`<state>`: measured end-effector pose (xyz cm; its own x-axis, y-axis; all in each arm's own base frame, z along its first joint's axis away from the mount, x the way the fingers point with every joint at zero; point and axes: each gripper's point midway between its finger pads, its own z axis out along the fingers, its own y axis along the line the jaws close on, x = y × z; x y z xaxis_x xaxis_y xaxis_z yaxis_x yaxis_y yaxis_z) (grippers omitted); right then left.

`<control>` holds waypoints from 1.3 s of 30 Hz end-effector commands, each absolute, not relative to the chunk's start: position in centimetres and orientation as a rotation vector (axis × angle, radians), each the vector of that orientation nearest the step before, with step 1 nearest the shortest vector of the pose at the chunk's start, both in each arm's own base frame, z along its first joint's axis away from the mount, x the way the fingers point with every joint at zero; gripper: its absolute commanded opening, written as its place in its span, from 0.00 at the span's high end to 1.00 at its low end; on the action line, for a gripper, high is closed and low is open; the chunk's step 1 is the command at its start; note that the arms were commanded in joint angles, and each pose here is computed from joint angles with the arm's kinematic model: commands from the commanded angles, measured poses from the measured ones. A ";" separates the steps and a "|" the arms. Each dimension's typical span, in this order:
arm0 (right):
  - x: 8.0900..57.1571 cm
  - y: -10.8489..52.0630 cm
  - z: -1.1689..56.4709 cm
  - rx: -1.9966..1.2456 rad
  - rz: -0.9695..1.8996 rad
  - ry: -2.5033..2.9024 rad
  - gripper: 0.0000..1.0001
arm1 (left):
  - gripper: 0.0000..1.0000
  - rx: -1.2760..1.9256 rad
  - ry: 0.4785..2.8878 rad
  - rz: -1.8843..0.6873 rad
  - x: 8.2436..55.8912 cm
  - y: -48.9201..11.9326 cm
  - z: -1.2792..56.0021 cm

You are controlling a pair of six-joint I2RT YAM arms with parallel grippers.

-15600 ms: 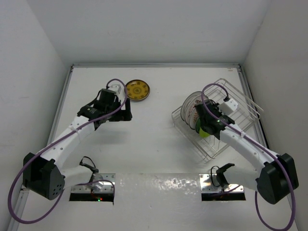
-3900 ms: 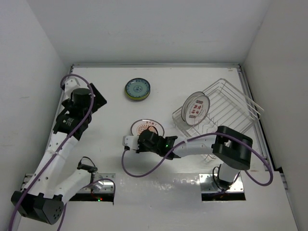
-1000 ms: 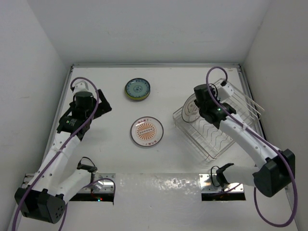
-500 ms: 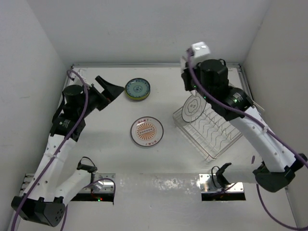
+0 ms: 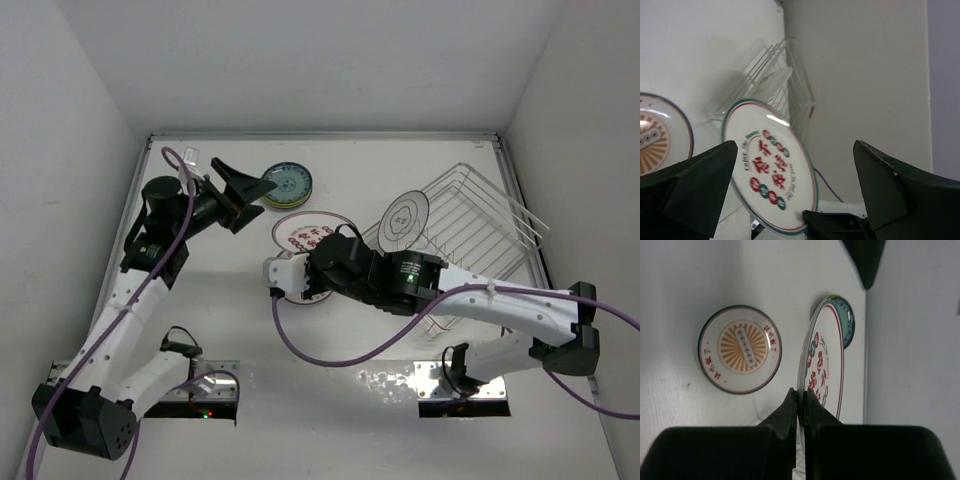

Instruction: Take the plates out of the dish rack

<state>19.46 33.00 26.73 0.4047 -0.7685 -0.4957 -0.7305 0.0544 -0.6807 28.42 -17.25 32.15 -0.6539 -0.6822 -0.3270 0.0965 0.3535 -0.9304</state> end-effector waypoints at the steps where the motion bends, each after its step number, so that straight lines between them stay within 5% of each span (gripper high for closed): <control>1: 20.3 36.2 33.4 -1.487 -0.055 1.120 1.00 | 0.03 -0.485 1.963 -1.353 28.1 -17.5 30.0; 9: 20.0 39.5 31.8 -1.525 -0.192 1.079 1.00 | 0.11 -0.527 2.058 -1.238 28.5 -16.7 25.2; 14: 19.5 40.4 31.1 -1.497 -0.162 1.079 0.99 | 0.95 -0.517 2.044 -1.260 28.9 -17.0 24.7; 15: 19.6 40.3 31.0 -1.482 -0.154 1.093 0.90 | 0.99 -0.523 2.044 -1.228 29.2 -16.7 24.4; 16: 19.7 40.0 30.6 -1.465 -0.163 1.110 0.35 | 1.00 -0.534 2.049 -1.197 29.4 -16.4 24.0; 17: 19.9 39.6 30.5 -1.437 -0.166 1.128 0.10 | 1.00 -0.552 2.039 -1.119 30.1 -15.5 23.3; 18: 20.1 39.3 31.5 -1.344 -0.126 1.155 0.01 | 1.00 -0.572 2.048 -1.078 30.2 -15.0 22.2; 26: 28.6 29.8 32.6 -0.542 0.043 1.694 0.01 | 1.00 -0.689 2.129 -0.895 31.7 -14.2 13.8; 34: 30.9 23.3 29.7 -0.365 0.032 1.865 0.01 | 1.00 -0.641 2.221 -0.883 32.1 -17.7 10.2; 37: 32.2 21.6 27.8 -0.291 0.087 1.973 0.01 | 0.73 -0.637 2.262 -0.867 31.5 -18.4 9.0; 38: 33.2 20.1 26.9 -0.210 0.103 2.022 0.01 | 0.51 -0.629 2.276 -0.861 31.2 -18.7 8.7; 39: 33.3 20.5 26.1 -0.213 0.184 2.063 0.01 | 0.40 -0.624 2.280 -0.851 31.2 -18.7 8.5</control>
